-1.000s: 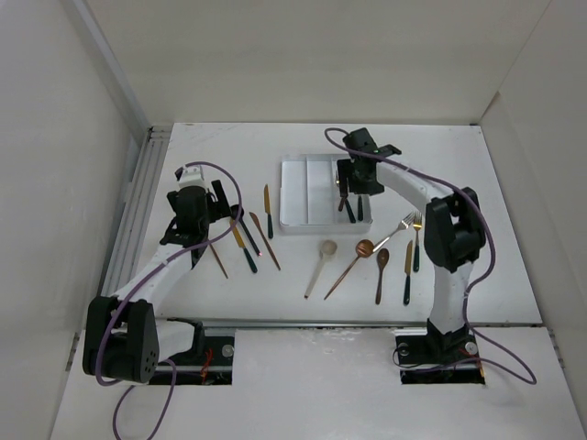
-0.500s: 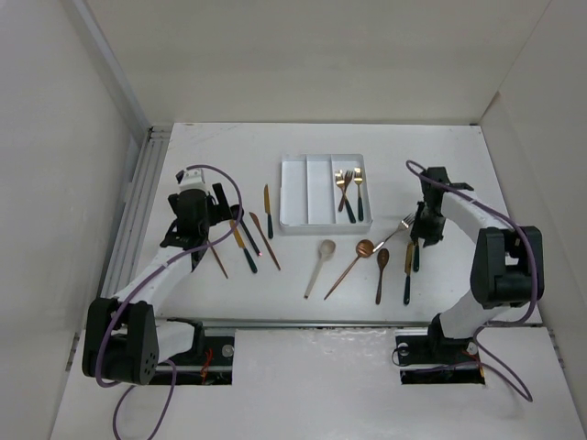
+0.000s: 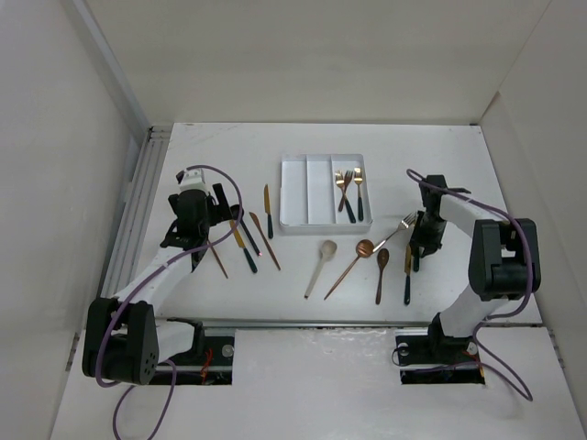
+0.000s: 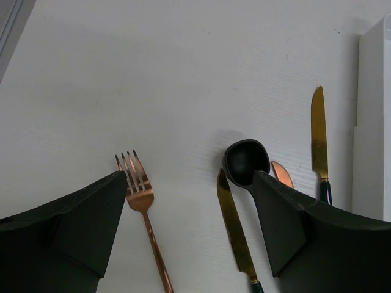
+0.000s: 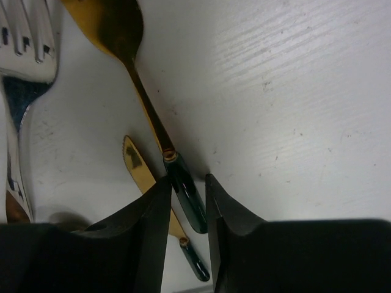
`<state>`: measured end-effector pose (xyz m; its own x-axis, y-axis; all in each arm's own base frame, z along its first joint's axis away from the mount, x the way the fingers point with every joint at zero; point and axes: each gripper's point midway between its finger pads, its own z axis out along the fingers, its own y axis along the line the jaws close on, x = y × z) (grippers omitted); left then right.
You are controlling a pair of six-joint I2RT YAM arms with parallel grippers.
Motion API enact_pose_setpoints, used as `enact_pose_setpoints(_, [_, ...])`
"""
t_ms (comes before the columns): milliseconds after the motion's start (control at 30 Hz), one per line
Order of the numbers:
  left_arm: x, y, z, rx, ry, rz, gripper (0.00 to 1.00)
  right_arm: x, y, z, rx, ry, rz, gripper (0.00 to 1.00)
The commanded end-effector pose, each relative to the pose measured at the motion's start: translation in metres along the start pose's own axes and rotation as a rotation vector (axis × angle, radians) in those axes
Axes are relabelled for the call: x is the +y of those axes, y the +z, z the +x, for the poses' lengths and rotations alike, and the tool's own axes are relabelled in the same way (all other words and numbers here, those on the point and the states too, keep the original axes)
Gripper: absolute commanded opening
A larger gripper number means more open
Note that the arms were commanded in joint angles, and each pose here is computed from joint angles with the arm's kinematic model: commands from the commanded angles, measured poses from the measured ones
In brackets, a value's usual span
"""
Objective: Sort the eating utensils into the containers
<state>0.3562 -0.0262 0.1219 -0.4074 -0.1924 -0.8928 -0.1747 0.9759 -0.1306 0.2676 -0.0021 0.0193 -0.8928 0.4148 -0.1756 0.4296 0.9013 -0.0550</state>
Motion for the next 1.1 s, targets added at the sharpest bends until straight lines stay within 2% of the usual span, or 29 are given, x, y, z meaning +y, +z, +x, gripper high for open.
enact_pose_setpoints(0, [-0.004, -0.002, -0.013, -0.052, -0.025, 0.016, 0.81, 0.0, 0.008, -0.01, -0.005, 0.012, 0.0, 0.34])
enact_pose_setpoints(67, [-0.004, -0.002, -0.013, -0.052, -0.025, 0.016, 0.81, 0.002, 0.011, -0.01, 0.009, 0.011, -0.017, 0.33])
enact_pose_setpoints(200, [-0.002, -0.002, -0.014, -0.055, -0.016, 0.007, 0.81, 0.002, 0.01, -0.021, -0.021, 0.013, -0.029, 0.03])
enact_pose_setpoints(233, [-0.002, -0.002, -0.014, -0.055, -0.016, 0.007, 0.81, -0.001, 0.008, -0.021, -0.028, 0.013, -0.014, 0.0])
enact_pose_setpoints(400, [-0.001, -0.002, -0.009, -0.046, -0.013, 0.005, 0.81, -0.014, -0.02, -0.051, -0.129, 0.035, 0.069, 0.0])
enact_pose_setpoints(500, [-0.001, -0.002, -0.009, -0.046, -0.013, 0.005, 0.81, -0.009, -0.065, -0.083, -0.268, 0.024, 0.121, 0.0])
enact_pose_setpoints(533, [-0.001, -0.002, -0.009, -0.046, -0.013, 0.005, 0.81, 0.003, -0.089, -0.103, -0.352, 0.023, 0.098, 0.0])
enact_pose_setpoints(600, [-0.001, -0.002, -0.009, -0.046, -0.013, 0.005, 0.81, 0.026, -0.116, -0.114, -0.443, -0.01, 0.06, 0.0])
enact_pose_setpoints(667, [-0.001, -0.002, -0.009, -0.046, -0.013, 0.005, 0.81, 0.068, -0.145, -0.12, -0.526, -0.086, -0.021, 0.0])
enact_pose_setpoints(767, [-0.002, -0.002, -0.015, -0.056, -0.016, 0.008, 0.81, 0.107, -0.144, -0.118, -0.512, -0.148, -0.077, 0.0])
enact_pose_setpoints(900, [-0.001, -0.002, -0.012, -0.048, -0.005, 0.005, 0.81, 0.119, -0.116, -0.108, -0.426, -0.145, -0.093, 0.0])
enact_pose_setpoints(1067, [0.001, -0.002, -0.008, -0.041, -0.002, -0.006, 0.81, 0.161, -0.122, -0.11, -0.437, -0.129, -0.293, 0.0])
